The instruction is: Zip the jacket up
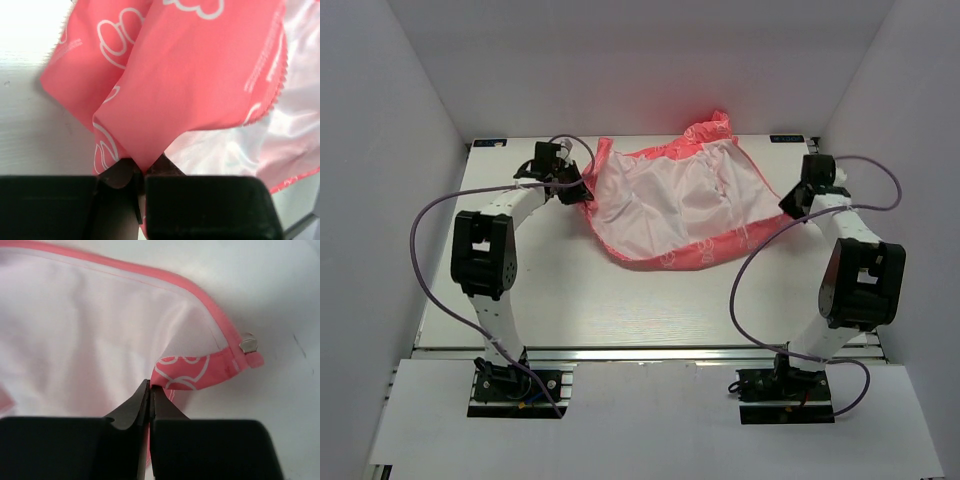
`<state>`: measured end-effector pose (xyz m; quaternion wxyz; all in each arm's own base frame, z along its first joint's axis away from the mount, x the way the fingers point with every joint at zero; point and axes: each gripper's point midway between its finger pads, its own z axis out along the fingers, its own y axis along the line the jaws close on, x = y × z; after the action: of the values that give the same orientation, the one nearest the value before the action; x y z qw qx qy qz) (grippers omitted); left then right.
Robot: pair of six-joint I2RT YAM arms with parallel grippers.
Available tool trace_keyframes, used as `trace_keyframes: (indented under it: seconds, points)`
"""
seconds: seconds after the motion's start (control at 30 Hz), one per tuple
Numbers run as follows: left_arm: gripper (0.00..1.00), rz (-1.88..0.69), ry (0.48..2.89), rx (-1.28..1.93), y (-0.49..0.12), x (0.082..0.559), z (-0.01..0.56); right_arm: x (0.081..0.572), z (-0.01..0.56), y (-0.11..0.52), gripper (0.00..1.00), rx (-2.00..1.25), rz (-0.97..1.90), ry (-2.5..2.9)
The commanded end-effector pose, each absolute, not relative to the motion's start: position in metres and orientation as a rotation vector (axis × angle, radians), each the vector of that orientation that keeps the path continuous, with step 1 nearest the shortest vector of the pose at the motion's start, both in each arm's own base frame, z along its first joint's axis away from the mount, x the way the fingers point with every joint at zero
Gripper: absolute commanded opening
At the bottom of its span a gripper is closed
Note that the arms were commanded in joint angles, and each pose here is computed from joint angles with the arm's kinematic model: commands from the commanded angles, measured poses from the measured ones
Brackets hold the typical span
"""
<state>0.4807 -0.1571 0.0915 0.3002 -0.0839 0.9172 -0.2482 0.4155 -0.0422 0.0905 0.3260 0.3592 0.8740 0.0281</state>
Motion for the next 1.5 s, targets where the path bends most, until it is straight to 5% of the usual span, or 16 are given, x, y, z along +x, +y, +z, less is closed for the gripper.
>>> trace_keyframes:
  seconds: [0.0,0.23,0.4,0.47,0.57,0.67,0.7,0.73,0.8,0.93,1.3,1.47]
  points:
    - [0.15,-0.754,2.336,-0.133,-0.165,0.477,0.145,0.449,0.176,-0.031,0.0,0.627,-0.062,2.145]
    - [0.25,-0.807,2.47,-0.248,-0.155,0.38,0.11,0.4,0.193,0.108,0.0,-0.413,-0.291,2.141]
    - [0.29,-0.685,2.534,-0.367,-0.133,0.334,0.091,0.28,0.131,0.245,0.0,-1.087,-0.006,2.125]
    - [0.39,-0.671,2.53,-0.363,-0.129,0.319,0.092,0.227,0.097,0.264,0.0,-1.265,0.132,2.145]
    - [0.67,-0.628,2.544,-0.362,-0.121,0.305,0.089,0.183,0.064,0.261,0.0,-1.308,0.243,2.248]
    - [0.76,-0.614,2.573,-0.337,-0.119,0.295,0.085,0.172,0.053,0.244,0.17,-1.266,0.219,2.327]
    - [0.79,-0.616,2.574,-0.326,-0.119,0.294,0.085,0.169,0.059,0.244,0.27,-1.229,0.246,2.33]
    - [0.82,-0.633,2.576,-0.316,-0.121,0.293,0.085,0.165,0.062,0.243,0.72,-1.236,0.265,2.336]
    - [0.85,-0.646,2.554,-0.299,-0.122,0.295,0.092,0.157,0.08,0.249,0.89,-1.234,0.372,2.3]
    - [0.98,-0.66,2.493,-0.271,-0.125,0.308,0.115,0.165,0.108,0.25,0.89,-1.06,0.412,2.273]
    - [0.98,-0.819,2.415,-0.152,-0.163,0.347,0.129,0.24,0.065,0.212,0.79,-0.452,0.531,2.562]
    - [0.98,-0.868,2.556,-0.168,-0.178,0.353,0.076,0.278,0.03,0.196,0.75,-0.304,0.447,2.597]
